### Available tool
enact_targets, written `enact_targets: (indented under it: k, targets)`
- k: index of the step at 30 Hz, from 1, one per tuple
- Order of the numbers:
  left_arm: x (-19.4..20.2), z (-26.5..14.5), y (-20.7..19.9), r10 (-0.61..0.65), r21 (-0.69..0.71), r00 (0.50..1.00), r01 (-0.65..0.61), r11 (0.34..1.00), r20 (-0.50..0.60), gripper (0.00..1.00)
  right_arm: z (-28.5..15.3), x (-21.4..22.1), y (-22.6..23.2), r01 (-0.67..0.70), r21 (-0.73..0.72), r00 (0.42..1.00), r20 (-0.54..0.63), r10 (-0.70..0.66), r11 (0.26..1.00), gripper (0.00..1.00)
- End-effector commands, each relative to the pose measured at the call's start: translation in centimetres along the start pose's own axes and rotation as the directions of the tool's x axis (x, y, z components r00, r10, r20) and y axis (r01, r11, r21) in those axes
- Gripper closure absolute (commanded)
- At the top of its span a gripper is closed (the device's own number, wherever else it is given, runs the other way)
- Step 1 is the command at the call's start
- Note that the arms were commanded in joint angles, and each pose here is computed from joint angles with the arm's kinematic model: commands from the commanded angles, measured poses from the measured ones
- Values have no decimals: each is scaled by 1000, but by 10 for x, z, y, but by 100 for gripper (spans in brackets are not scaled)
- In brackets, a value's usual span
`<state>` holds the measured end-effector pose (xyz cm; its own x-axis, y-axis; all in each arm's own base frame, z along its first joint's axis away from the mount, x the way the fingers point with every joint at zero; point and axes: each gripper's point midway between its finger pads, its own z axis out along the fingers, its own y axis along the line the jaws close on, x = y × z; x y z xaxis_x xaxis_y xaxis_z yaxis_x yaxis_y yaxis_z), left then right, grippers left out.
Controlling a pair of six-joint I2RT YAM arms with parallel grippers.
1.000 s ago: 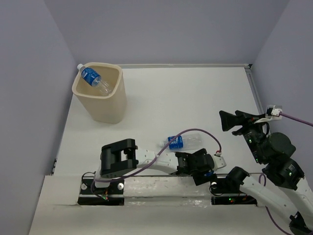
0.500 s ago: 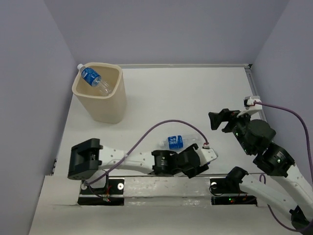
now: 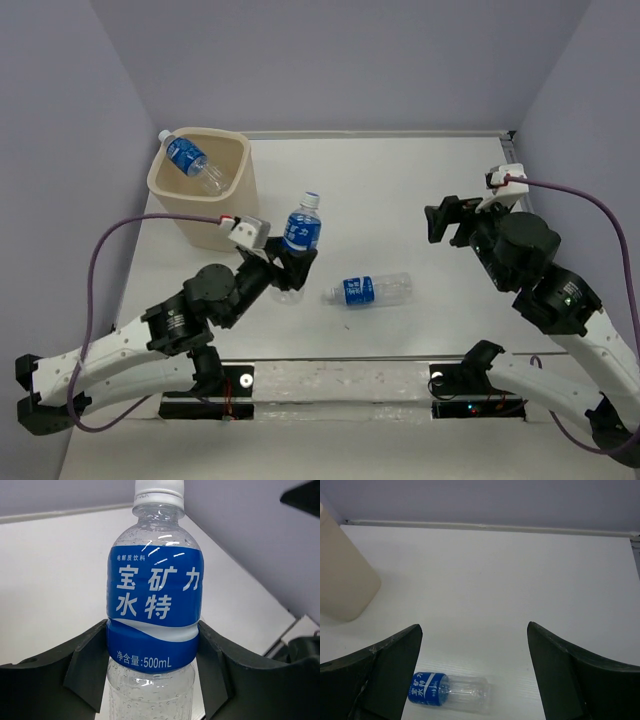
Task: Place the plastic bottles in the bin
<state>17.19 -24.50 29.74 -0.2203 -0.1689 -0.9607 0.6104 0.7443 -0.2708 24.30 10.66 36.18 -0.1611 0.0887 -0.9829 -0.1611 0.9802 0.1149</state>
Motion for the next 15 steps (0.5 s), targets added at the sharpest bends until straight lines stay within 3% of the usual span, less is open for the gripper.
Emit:
enact_targets:
  k: [1,3,7,8,11,15]
  targets:
    - [-87,-14,31,-119,-139,965,154,978,233,52,6,-7,31,29,-152,999,-11,-31,988,10]
    - [-135,-19,45,-115,-211,935,193,958,334,52,20,16,48,46,-201,994,-84,-64,978,11]
    - [-206,-28,76,22,-400,887,185,898,461,52,37,62,84,35,-346,977,-186,-105,938,12]
    - [-227,-30,96,97,-490,869,179,853,486,52,41,75,86,33,-353,972,-207,-113,935,13]
    - [-250,-17,121,192,-562,850,140,815,490,52,44,95,92,30,-388,964,-232,-129,921,13]
    - [-271,-7,182,225,-622,817,196,758,532,53,41,132,96,49,-446,933,-299,-201,894,11]
